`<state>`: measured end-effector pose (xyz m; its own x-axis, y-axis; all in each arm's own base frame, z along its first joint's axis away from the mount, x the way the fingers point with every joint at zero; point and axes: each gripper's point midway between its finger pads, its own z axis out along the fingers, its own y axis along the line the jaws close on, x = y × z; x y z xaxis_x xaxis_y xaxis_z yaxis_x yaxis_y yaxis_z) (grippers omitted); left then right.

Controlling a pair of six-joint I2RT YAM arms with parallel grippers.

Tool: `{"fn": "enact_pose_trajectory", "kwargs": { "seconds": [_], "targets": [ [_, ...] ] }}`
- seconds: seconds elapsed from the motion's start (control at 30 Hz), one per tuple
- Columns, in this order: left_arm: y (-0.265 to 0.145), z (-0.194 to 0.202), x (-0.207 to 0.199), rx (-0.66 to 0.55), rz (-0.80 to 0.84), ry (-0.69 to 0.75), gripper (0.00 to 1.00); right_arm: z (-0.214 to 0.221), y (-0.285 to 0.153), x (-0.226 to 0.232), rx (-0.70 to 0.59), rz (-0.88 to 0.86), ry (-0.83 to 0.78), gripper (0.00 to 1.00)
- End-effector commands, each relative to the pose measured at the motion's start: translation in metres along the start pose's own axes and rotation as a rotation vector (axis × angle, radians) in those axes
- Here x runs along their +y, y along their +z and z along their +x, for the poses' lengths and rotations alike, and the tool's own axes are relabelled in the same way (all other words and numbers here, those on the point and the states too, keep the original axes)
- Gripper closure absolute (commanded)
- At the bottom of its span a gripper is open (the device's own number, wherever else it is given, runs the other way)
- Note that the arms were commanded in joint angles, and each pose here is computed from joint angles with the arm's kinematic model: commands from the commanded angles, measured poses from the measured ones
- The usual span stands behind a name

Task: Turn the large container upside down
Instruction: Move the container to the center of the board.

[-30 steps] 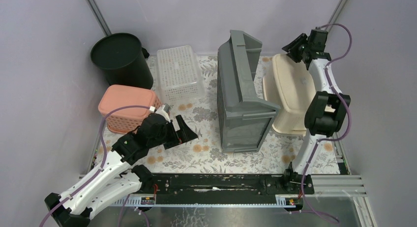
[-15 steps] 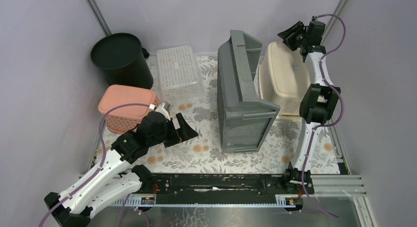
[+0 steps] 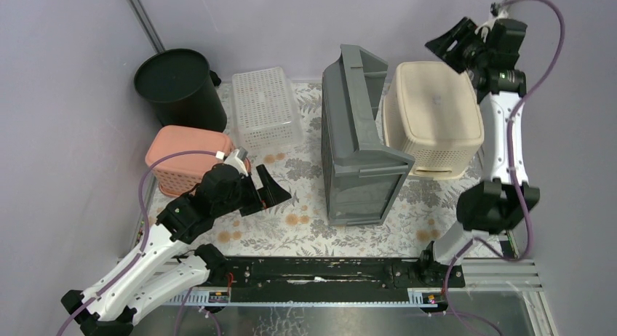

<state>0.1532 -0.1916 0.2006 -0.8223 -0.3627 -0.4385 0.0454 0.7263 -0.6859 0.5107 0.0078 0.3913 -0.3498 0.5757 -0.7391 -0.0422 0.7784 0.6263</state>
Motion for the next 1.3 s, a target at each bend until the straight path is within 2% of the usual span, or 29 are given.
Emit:
{"fn": "enact_pose_trajectory", "kwargs": {
  "seconds": [0.0,0.13,0.33,0.73,1.27],
  "targets": [
    [-0.008,-0.008,-0.007,-0.027,0.013,0.029,0.00,0.075,-0.044,-0.022,0.181,0.044,-0.014,0.36],
    [-0.009,-0.006,-0.005,-0.015,0.002,0.029,0.00,0.111,-0.088,-0.023,0.199,0.049,-0.034,0.37],
    [-0.008,-0.005,-0.004,-0.014,0.005,0.030,0.00,0.120,-0.137,-0.007,0.130,0.058,-0.028,0.35],
    [-0.008,-0.003,-0.003,-0.013,0.013,0.031,0.00,0.174,-0.167,-0.027,0.176,0.111,0.020,0.27],
    [-0.007,0.005,0.002,0.005,0.020,0.030,0.00,0.206,-0.177,-0.055,0.192,0.194,0.013,0.22]
  ]
}}
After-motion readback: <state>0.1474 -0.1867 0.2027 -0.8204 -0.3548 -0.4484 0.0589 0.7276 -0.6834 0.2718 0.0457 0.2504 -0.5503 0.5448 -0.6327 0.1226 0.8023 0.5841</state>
